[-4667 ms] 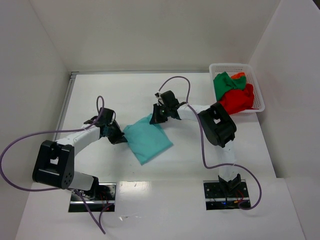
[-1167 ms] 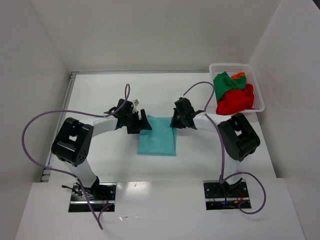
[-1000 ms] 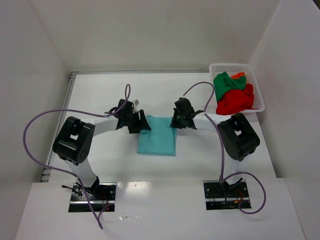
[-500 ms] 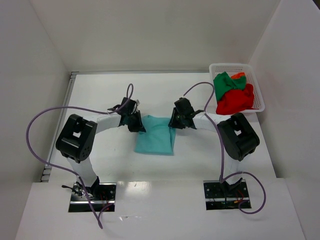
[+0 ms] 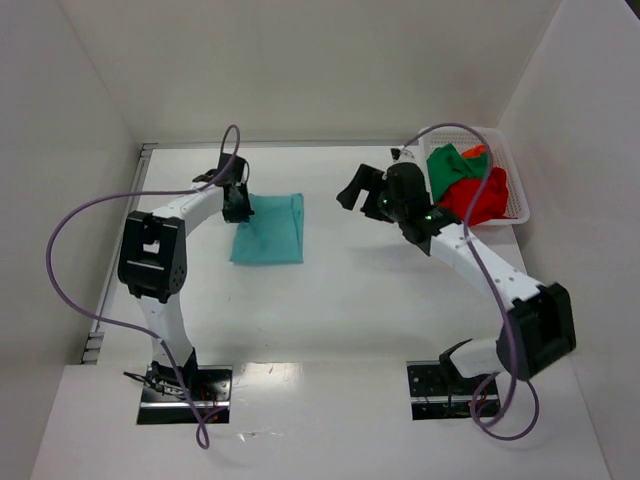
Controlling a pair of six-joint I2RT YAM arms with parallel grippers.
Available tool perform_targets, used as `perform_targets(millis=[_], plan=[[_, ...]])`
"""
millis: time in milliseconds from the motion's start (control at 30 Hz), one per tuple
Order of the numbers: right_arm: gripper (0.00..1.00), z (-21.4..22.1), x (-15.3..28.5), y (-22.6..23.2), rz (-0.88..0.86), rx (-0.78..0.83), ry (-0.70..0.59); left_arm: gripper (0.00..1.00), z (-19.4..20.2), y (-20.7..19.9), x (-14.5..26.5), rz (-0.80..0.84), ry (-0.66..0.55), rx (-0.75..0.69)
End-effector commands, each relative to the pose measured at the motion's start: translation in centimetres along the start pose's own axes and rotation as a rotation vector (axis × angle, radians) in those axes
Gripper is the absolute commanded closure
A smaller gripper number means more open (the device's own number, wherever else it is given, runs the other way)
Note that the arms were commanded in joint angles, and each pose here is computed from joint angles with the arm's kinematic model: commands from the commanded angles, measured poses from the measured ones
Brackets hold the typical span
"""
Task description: Fold and stack the t-shirts
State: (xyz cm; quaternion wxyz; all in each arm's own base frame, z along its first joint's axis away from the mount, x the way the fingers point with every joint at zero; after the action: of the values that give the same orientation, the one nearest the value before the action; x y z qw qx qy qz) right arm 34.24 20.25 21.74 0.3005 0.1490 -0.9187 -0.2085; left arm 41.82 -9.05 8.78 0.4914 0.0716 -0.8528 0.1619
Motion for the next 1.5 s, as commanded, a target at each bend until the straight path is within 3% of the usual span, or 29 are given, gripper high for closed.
perform_targets(millis=[0, 167, 200, 467, 600, 633, 700, 833, 1067, 1200, 1233, 1267, 1300, 1333, 1467], plan=[[0.00, -3.7, 4.6, 1.3, -0.005, 0.049, -0.122, 1.00, -2.6, 3.5, -0.9, -0.144, -0.043, -0.030], [0.00, -3.4, 7.4, 0.3, 0.036, 0.053, -0.123, 1.00, -7.0, 7.1, -2.5, -0.353, -0.100, -0.090], [0.00, -3.3, 7.7, 0.3, 0.033, 0.042, -0.127, 1.00, -9.1, 7.7, -2.1, -0.365, -0.139, -0.070], [0.00, -1.6, 8.7, -0.7, 0.057, -0.014, -0.103, 1.00, -14.5, 13.4, -3.6, -0.472, -0.193, -0.032], [0.00, -1.6, 8.5, -1.0, 0.074, -0.023, -0.115, 1.00, -17.8, 14.6, -4.1, -0.558, -0.259, -0.066], [0.00, -1.7, 8.5, -1.1, 0.082, -0.024, -0.120, 1.00, -20.1, 14.2, -3.1, -0.562, -0.322, -0.062], [0.00, -2.0, 8.2, -0.9, 0.078, -0.033, -0.126, 1.00, -20.7, 15.1, -4.6, -0.603, -0.302, -0.077], [0.00, -2.7, 8.1, -0.8, 0.092, -0.069, -0.147, 1.00, -24.4, 15.6, -4.2, -0.596, -0.393, -0.032], [0.00, -3.5, 8.1, -1.2, 0.118, -0.104, -0.190, 0.79, -25.7, 18.5, -3.9, -0.631, -0.435, 0.010], [0.00, -3.0, 8.0, -1.5, 0.129, -0.102, -0.174, 0.74, -25.3, 19.4, -4.3, -0.660, -0.420, 0.025], [0.00, -2.6, 7.8, -1.7, 0.134, -0.102, -0.166, 0.68, -25.5, 19.4, -3.9, -0.668, -0.432, 0.030], [0.00, -2.7, 8.1, -1.6, 0.126, -0.103, -0.177, 0.48, -25.3, 20.1, -4.4, -0.676, -0.421, 0.034], [0.00, -3.0, 8.4, -1.6, 0.129, -0.104, -0.192, 0.21, -25.7, 20.0, -3.9, -0.682, -0.443, 0.052], [0.00, -3.0, 8.4, -1.6, 0.129, -0.104, -0.192, 0.00, -26.1, 19.9, -3.1, -0.678, -0.460, 0.057], [0.00, -2.8, 8.5, -1.3, 0.103, -0.104, -0.189, 0.00, -27.4, 19.0, -0.3, -0.645, -0.514, 0.091]])
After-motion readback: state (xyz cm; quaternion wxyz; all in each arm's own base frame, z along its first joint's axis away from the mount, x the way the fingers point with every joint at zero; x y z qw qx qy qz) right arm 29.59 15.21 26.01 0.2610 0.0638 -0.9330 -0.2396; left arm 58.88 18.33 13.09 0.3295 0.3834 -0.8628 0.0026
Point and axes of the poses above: each gripper's point midway between its finger pads, its own x axis back along the fingers, its own y axis along the line the jaws close on, z = x × y, the point moved 4 cm from there along x, back along the fingers, and after that the axes turned 7 degrees about x, right-handed, at the moved point
